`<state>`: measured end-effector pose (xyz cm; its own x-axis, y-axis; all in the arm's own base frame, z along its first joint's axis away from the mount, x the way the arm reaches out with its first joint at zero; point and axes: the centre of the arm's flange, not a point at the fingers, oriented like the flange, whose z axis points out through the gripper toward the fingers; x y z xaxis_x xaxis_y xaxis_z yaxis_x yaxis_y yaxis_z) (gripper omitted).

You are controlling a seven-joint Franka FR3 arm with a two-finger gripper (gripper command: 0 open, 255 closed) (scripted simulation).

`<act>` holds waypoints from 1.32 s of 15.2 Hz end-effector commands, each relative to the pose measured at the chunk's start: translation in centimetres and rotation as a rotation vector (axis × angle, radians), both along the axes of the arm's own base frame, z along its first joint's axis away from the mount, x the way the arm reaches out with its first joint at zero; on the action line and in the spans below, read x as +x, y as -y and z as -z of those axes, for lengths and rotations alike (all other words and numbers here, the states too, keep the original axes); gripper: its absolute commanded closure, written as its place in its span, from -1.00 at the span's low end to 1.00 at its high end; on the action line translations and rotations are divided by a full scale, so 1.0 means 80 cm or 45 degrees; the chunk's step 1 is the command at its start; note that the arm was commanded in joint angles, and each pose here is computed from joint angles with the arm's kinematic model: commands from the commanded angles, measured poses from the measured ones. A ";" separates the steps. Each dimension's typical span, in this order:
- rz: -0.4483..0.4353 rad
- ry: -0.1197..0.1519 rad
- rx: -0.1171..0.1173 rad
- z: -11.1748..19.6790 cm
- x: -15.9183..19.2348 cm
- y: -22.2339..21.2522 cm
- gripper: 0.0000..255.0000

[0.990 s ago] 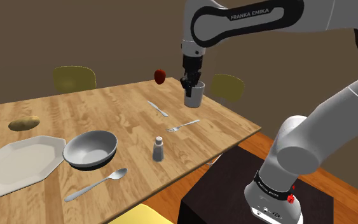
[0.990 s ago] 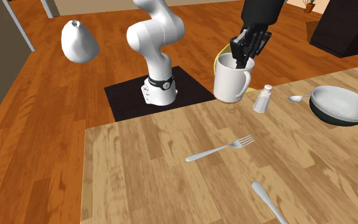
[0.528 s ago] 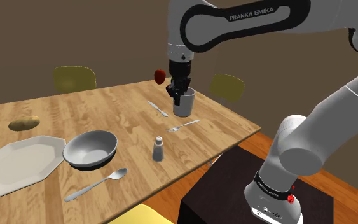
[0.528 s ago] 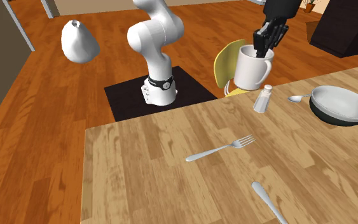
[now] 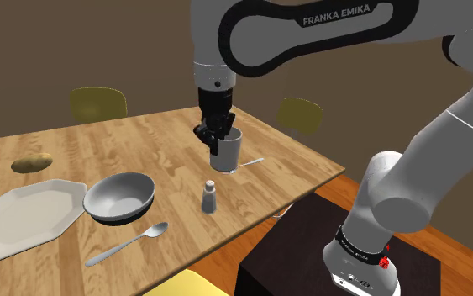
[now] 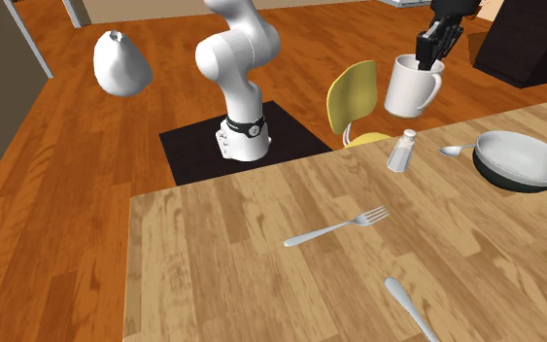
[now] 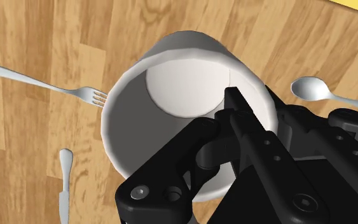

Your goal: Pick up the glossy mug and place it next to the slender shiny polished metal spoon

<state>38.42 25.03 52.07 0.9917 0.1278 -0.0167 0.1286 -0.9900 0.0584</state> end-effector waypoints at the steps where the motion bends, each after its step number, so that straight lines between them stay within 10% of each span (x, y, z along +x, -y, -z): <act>1: 0.001 0.000 0.001 -0.004 -0.005 -0.033 1.00; 14: 0.001 0.000 0.001 -0.005 -0.042 -0.244 1.00; 20: 0.001 0.000 0.001 0.028 -0.043 -0.249 1.00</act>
<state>35.13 44.87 50.28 0.9918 0.1269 -0.0173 0.1277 -0.9901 0.0584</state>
